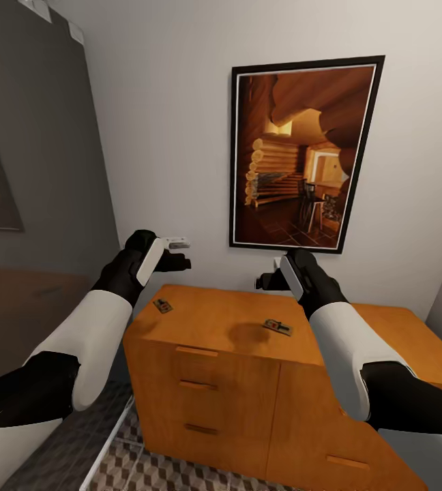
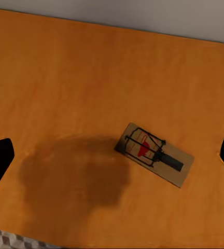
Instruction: Take the four mousetraps from the cabinet in the bathroom and place them on the bathroom floor. Make sure all four end up on the same floor surface, and ensure that at least two of them are either under or directly next to the same bathroom sink.
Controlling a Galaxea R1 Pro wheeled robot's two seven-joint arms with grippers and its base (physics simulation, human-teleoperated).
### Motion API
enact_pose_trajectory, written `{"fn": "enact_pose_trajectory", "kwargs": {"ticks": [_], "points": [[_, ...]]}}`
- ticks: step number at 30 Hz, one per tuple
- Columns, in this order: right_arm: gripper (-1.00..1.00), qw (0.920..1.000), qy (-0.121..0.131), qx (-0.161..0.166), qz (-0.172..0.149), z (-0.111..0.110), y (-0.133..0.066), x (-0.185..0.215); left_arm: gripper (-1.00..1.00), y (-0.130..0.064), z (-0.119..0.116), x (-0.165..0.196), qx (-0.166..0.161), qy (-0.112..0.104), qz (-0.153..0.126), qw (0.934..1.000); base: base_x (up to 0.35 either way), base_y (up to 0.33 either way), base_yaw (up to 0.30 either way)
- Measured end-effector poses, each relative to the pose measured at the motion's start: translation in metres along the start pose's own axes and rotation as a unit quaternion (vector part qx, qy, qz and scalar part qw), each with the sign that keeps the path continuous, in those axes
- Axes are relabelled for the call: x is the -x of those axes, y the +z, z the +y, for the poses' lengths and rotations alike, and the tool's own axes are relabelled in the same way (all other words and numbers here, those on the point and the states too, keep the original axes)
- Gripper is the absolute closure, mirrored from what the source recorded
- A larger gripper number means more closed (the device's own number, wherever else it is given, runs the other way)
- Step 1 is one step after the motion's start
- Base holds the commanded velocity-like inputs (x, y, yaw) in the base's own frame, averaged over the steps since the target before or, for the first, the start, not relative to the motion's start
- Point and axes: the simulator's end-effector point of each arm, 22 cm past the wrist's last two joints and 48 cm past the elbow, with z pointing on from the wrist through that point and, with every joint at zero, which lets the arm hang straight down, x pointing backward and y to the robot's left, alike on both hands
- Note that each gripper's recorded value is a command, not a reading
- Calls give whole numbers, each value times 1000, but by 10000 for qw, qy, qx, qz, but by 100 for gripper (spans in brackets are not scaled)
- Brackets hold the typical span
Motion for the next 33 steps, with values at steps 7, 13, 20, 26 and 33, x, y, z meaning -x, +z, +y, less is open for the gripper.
{"fn": "enact_pose_trajectory", "kwargs": {"ticks": [7, 13, 20, 26, 33], "points": [[-100, 10000, 2, -4, 0, -1, 0, 0, -100, 0, 0, 0, -1, -1, -2, 10000, -100, -262, 3], [-100, 10000, 0, -6, 0, -1, 0, 0, -100, 0, 0, 0, 0, -4, -3, 10000, -101, -264, 1], [-100, 10000, -2, -17, 17, -1, 1, -1, -100, 0, 0, 0, 4, -3, -6, 10000, -91, -253, 4], [-100, 10000, 0, -17, 36, -1, 2, -3, -100, 0, 1, 0, 10, -5, 0, 10000, -31, -103, 130], [-100, 10000, 2, -15, 42, -1, 2, -3, -100, 0, 0, 0, 2, -7, 2, 10000, -9, -29, 247]]}}
